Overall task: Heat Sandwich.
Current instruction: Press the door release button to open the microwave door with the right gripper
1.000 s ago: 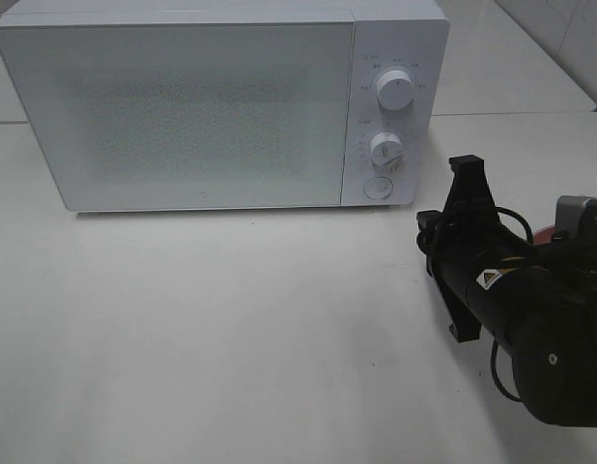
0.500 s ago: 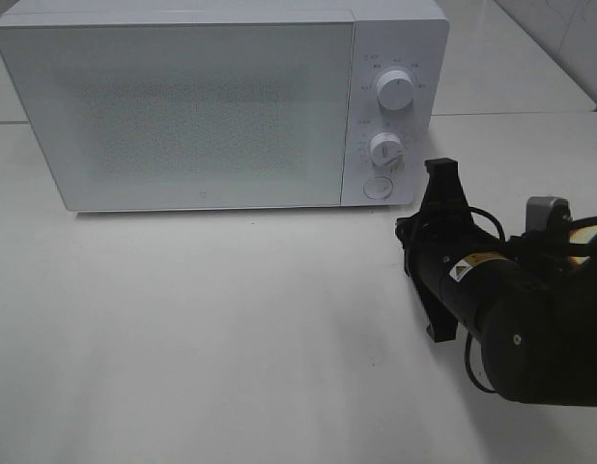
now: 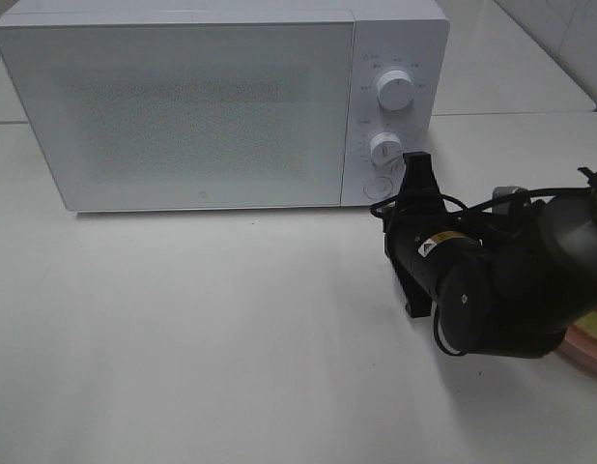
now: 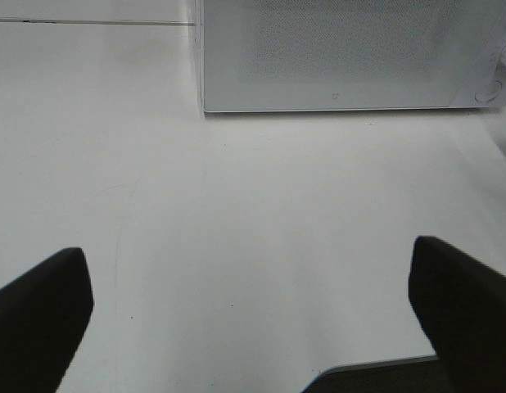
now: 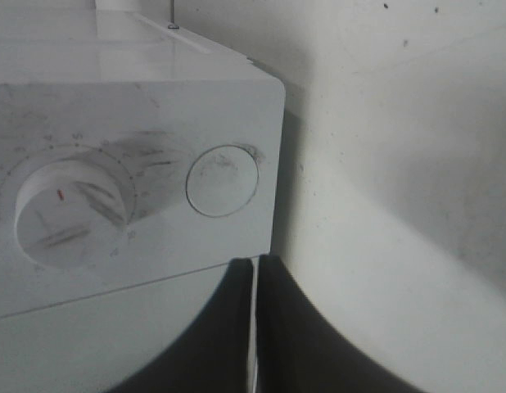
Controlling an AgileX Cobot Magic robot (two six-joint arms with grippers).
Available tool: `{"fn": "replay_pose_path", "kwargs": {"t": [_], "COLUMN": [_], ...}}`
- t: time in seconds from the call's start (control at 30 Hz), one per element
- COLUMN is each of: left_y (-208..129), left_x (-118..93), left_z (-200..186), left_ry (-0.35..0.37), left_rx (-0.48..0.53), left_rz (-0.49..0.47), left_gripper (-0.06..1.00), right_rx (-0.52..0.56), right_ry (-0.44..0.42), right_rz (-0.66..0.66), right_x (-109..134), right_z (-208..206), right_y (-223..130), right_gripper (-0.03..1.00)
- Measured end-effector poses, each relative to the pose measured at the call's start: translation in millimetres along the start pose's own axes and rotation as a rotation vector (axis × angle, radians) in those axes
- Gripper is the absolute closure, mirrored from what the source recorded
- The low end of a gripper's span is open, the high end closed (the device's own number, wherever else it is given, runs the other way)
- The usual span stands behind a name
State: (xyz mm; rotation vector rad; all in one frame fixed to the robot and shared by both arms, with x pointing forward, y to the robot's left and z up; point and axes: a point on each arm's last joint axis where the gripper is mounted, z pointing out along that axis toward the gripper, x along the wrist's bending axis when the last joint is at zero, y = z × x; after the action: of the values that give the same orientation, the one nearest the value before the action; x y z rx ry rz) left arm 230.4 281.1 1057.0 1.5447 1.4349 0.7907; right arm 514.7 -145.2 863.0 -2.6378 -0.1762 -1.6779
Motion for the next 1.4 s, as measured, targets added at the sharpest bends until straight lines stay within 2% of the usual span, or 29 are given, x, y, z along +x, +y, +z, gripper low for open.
{"fn": "replay_pose_path", "kwargs": {"t": [0.6, 0.97, 1.4], "left_y": [0.0, 0.0, 0.0], "left_x": [0.0, 0.0, 0.1], "left_z": [0.0, 0.0, 0.0], "left_ry": [0.000, 0.000, 0.001], "left_rx": [0.000, 0.000, 0.000], "left_rz": [0.000, 0.000, 0.000], "left_gripper": [-0.03, -0.03, -0.03], "right_rx": [0.016, 0.018, 0.012], "right_ry": [0.016, -0.020, -0.018], "right_rz": [0.018, 0.011, 0.025], "right_x": [19.5, 10.0, 13.8], "right_z": [46.3, 62.0, 69.3], "right_y": [8.4, 8.7, 9.0], "right_gripper": [0.96, 0.97, 0.97]}}
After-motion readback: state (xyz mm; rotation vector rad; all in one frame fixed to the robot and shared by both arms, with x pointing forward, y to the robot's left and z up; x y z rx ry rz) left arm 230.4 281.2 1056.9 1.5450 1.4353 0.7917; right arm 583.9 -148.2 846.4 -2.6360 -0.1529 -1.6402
